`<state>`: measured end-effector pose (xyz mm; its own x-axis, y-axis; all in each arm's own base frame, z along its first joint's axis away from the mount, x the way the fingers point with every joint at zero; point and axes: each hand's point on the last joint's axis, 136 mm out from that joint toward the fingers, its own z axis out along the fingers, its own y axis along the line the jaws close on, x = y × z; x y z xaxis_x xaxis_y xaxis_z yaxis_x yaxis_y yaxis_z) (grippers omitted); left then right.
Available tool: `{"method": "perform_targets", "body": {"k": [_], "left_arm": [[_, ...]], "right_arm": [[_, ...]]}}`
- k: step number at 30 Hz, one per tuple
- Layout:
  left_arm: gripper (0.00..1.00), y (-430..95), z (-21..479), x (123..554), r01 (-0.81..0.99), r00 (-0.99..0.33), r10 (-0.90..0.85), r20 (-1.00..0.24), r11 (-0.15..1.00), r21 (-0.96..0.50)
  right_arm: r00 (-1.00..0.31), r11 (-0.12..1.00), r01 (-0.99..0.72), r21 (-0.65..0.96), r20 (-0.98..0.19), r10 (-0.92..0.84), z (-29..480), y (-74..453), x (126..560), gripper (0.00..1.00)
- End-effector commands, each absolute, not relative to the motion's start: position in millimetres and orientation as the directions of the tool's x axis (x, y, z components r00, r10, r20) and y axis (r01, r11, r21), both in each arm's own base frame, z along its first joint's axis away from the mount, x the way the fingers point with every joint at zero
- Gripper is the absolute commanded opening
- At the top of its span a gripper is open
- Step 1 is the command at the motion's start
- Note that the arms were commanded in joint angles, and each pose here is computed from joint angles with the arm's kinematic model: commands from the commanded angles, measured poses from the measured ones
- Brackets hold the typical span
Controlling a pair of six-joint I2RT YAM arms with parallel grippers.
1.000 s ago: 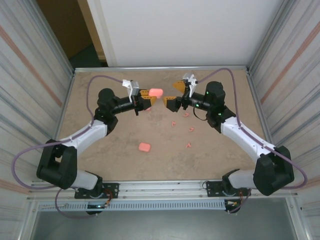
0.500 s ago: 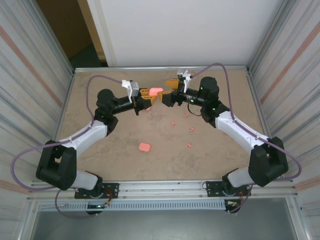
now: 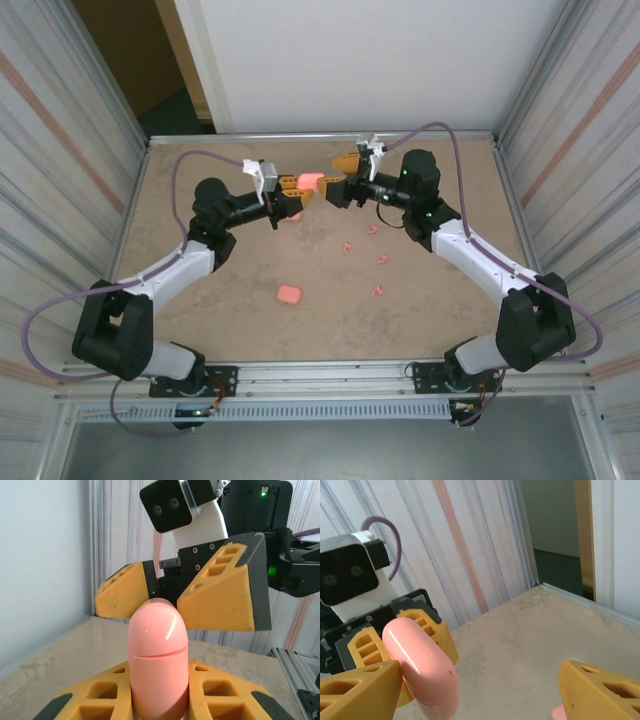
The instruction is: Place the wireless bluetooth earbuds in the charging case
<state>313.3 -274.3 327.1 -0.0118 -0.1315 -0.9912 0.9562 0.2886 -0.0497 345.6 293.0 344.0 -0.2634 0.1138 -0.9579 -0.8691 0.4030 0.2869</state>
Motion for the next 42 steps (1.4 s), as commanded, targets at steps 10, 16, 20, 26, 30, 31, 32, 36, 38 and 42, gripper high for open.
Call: {"method": "perform_targets", "body": {"k": [10,16,20,26,30,31,32,36,38,42], "left_arm": [[0.0,-275.3,345.6,297.8,0.965,0.079,-0.143,-0.986,0.259,0.04],[0.0,-275.4,345.2,295.4,0.966,0.083,-0.14,-0.987,0.256,0.045],[0.0,-274.6,344.3,297.0,0.962,0.082,-0.142,-0.986,0.27,0.041],[0.0,-272.5,342.2,300.8,0.954,0.069,-0.135,-0.988,0.299,0.026],[0.0,-269.1,337.7,302.4,0.943,0.064,-0.126,-0.99,0.331,0.019],[0.0,-267.9,336.6,302.5,0.94,0.064,-0.125,-0.99,0.34,0.018],[0.0,-266.8,335.6,302.1,0.938,0.064,-0.124,-0.99,0.346,0.017],[0.0,-261.6,331.6,299.1,0.93,0.062,-0.123,-0.99,0.368,0.012],[0.0,-259.1,330.7,296.9,0.926,0.064,-0.123,-0.99,0.376,0.013],[0.0,-253.7,331.3,290.9,0.92,0.07,-0.121,-0.99,0.391,0.017]], "right_arm": [[-0.267,0.449,-0.841,0.301,-0.954,0.138,352.2,287.9,365.5,0.8],[-0.261,0.454,-0.84,0.296,-0.955,0.139,355.9,289.8,371.7,0.8],[-0.244,0.448,-0.848,0.284,-0.959,0.147,364.1,291.1,373.8,0.8],[-0.226,0.459,-0.846,0.274,-0.961,0.157,373.6,280.6,367.3,0.8],[-0.22,0.495,-0.826,0.27,-0.963,0.158,378.9,263.0,359.0,0.8],[-0.221,0.515,-0.814,0.268,-0.963,0.152,379.1,257.8,357.4,0.8],[-0.234,0.536,-0.799,0.274,-0.962,0.144,376.7,252.6,356.9,0.8],[-0.334,0.629,-0.701,0.337,-0.934,0.129,362.7,226.8,355.8,0.81],[-0.387,0.665,-0.645,0.377,-0.911,0.141,354.4,212.6,355.5,0.81],[-0.51,0.72,-0.524,0.456,-0.844,0.163,328.3,188.7,352.0,0.8]]}}
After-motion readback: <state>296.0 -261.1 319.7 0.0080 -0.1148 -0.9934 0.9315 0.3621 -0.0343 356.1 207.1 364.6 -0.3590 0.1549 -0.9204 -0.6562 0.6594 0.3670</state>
